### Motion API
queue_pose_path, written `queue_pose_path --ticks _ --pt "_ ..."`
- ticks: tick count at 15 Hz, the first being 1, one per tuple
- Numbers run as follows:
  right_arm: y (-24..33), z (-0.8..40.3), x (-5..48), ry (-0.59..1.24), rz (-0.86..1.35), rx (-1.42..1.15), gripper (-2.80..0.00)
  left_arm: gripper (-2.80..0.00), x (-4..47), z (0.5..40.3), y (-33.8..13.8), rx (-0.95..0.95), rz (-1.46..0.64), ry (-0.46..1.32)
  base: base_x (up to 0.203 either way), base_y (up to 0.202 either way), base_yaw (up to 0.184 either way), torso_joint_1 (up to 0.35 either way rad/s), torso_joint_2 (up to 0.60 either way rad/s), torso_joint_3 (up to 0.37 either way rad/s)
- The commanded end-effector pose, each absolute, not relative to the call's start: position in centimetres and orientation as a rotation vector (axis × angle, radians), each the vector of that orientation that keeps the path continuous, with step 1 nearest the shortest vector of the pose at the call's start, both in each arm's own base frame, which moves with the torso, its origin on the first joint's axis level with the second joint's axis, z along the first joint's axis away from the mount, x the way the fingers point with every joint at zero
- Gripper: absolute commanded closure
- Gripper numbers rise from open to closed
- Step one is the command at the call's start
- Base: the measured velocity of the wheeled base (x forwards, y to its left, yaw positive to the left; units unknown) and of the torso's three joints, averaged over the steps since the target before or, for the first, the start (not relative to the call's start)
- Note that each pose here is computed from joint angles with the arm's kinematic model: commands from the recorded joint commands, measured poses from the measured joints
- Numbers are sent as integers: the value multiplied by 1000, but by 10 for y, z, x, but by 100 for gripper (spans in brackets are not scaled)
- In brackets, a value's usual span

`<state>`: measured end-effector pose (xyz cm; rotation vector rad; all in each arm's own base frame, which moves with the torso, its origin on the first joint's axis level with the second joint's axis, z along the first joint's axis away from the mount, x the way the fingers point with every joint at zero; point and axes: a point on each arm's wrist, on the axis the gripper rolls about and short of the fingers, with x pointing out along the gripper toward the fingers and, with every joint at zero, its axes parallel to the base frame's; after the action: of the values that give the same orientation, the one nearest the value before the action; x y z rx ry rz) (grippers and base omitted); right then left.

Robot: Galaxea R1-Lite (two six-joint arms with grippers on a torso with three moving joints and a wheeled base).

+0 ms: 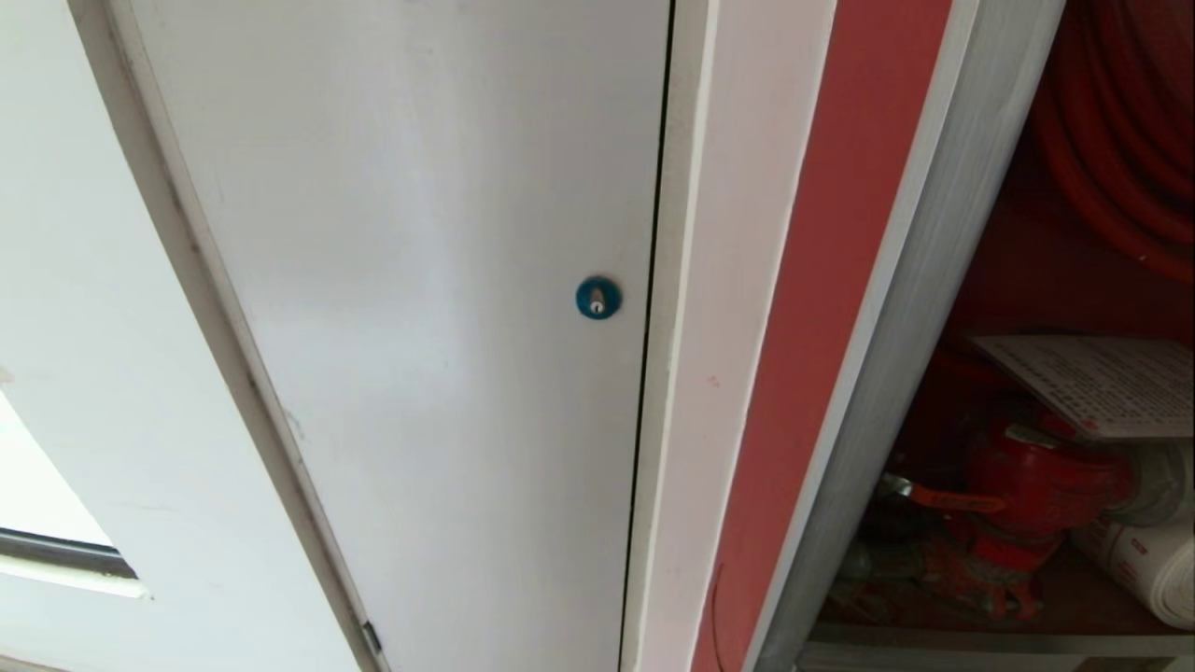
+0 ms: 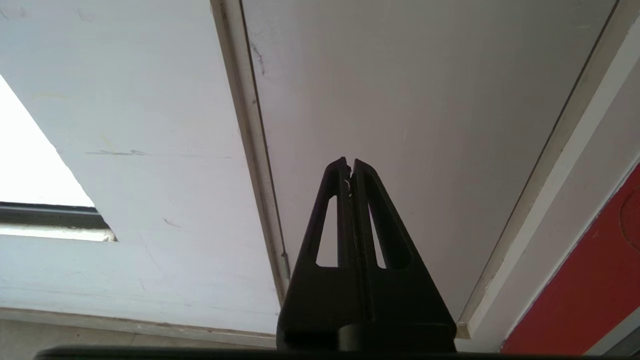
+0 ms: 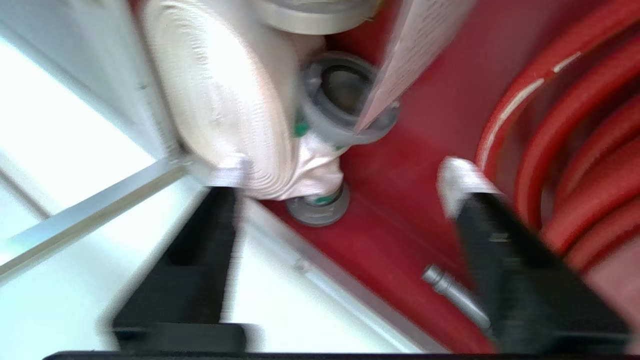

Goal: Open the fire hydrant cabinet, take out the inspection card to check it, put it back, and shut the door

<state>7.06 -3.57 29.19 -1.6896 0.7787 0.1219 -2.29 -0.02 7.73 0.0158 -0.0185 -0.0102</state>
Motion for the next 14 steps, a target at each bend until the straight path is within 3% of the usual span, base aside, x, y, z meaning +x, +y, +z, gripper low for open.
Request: queue_pose_path --ticks 1,4,9,14 --pt "-22 295 44 774 119 -1703 0 0 -22 76 0 15 -9 -14 0 0 0 0 0 0" --pt "-19 297 37 792 191 -1677 0 0 -22 76 0 15 -11 -14 0 0 0 0 0 0" --pt "-38 291 82 793 396 -1582 0 0 -22 76 0 15 -12 -14 0 0 0 0 0 0" --pt "-54 295 117 783 469 -1538 0 0 -22 76 0 15 -9 -14 0 0 0 0 0 0"
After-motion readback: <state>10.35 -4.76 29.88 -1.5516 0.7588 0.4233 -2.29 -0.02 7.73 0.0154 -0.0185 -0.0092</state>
